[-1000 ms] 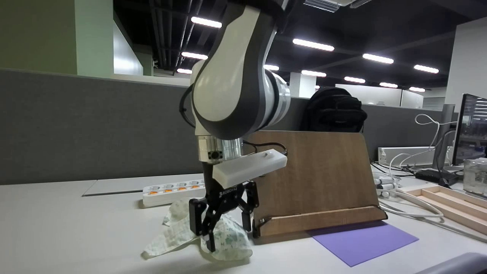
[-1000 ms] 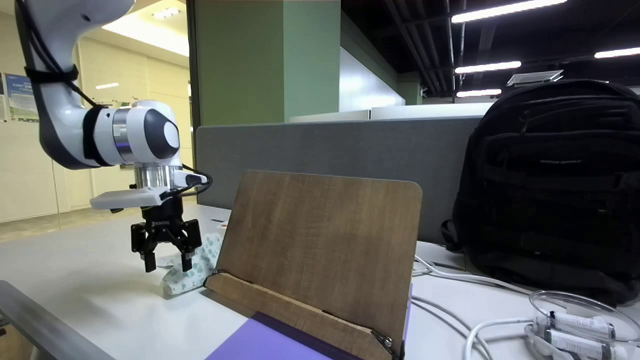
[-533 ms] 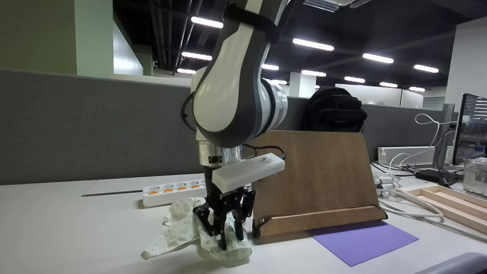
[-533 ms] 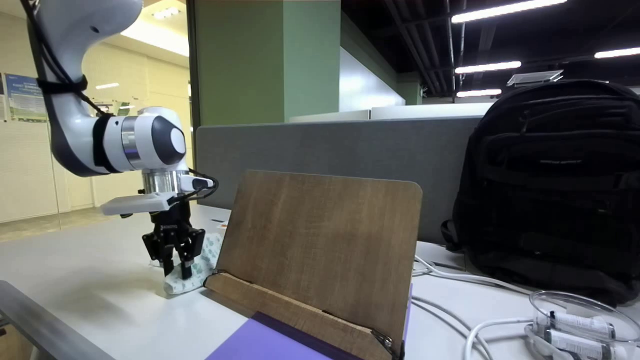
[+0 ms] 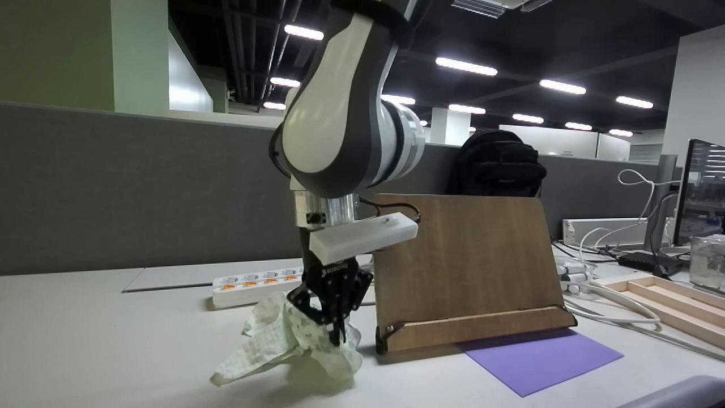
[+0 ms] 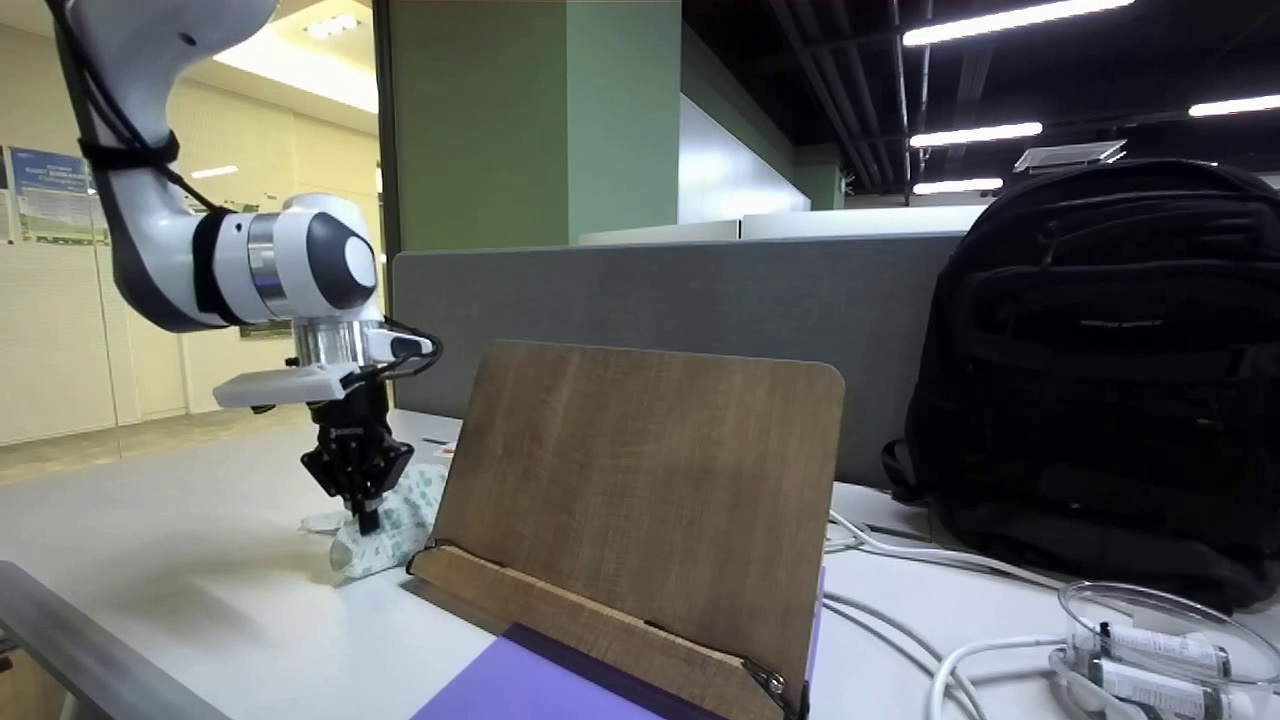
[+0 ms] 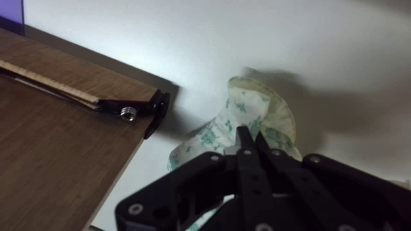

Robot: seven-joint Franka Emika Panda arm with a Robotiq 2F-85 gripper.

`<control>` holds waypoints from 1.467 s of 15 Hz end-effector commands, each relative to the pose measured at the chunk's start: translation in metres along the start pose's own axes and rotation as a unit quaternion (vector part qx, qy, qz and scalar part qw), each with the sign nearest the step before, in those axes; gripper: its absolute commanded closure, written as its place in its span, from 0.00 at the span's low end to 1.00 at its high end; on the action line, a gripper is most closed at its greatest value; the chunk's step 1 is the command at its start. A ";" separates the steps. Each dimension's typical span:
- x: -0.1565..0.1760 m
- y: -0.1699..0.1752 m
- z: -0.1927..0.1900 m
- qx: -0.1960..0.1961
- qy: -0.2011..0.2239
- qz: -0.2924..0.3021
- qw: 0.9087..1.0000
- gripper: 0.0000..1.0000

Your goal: Hang the cloth on the brown object

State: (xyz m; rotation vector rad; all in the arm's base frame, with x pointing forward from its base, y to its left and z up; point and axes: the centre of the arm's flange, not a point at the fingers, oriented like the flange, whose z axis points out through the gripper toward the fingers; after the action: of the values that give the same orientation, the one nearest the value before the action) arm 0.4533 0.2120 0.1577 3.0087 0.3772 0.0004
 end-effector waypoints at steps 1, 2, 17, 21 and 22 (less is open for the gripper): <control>0.014 0.012 -0.049 0.000 0.011 0.027 1.000 0.99; 0.020 0.016 -0.065 0.001 0.016 0.033 0.999 0.99; 0.076 0.142 -0.332 -0.050 0.161 0.160 0.973 0.99; 0.049 0.189 -0.363 -0.082 0.180 0.206 0.958 0.99; 0.039 0.200 -0.370 -0.089 0.182 0.219 0.955 0.99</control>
State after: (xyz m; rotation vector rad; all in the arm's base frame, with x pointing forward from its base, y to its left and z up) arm 0.5541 0.0941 0.5203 2.8937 -0.1272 0.5660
